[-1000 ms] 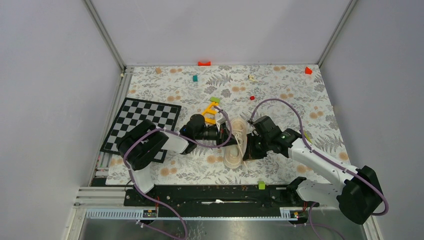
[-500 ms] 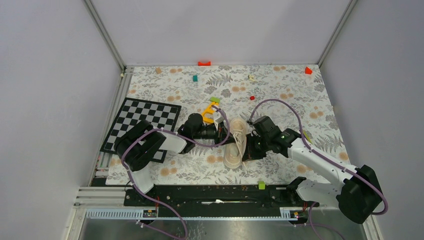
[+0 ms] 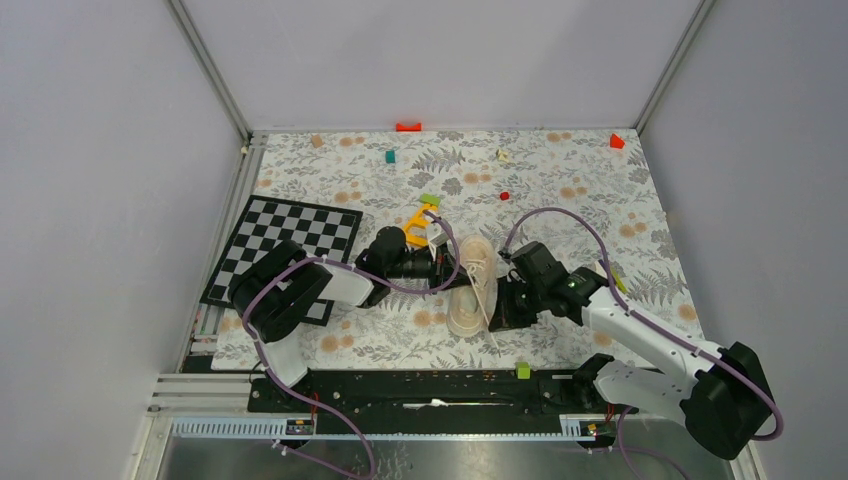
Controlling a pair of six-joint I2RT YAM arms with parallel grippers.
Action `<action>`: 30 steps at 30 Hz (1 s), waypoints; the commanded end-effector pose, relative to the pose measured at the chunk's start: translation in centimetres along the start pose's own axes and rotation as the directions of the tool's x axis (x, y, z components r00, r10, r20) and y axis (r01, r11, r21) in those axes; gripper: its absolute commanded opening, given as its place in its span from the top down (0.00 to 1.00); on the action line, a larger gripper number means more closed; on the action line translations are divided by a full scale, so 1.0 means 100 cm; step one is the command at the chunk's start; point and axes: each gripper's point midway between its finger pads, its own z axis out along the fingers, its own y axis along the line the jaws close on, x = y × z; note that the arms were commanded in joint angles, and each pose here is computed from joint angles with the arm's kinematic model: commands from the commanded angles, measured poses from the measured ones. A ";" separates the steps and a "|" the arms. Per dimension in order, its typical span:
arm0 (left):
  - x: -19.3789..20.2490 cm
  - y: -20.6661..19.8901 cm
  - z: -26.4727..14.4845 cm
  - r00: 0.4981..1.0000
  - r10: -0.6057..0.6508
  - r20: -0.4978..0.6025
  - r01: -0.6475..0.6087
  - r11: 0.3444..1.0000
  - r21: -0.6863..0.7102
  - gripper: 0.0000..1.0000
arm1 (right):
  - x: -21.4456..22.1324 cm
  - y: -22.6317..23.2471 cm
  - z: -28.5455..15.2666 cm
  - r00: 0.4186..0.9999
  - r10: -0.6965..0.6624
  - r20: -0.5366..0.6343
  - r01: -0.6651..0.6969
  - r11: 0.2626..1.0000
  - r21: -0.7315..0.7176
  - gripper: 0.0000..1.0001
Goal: Tie the shoes
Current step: Wrap the shoelace around the shoelace.
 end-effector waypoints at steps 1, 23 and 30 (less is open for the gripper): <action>-0.015 -0.004 0.002 0.997 0.051 0.052 -0.053 0.998 0.027 1.00 | 0.016 -0.002 -0.004 0.999 0.010 -0.051 -0.010 1.000 0.000 1.00; 0.007 -0.023 0.003 0.991 0.104 -0.089 -0.098 0.993 0.070 1.00 | -0.015 0.003 0.004 1.000 0.008 0.028 -0.009 0.999 0.035 1.00; 0.003 -0.022 0.004 0.989 0.120 -0.086 -0.113 0.991 0.073 1.00 | -0.036 0.004 0.007 0.997 -0.014 0.077 0.008 0.997 0.073 1.00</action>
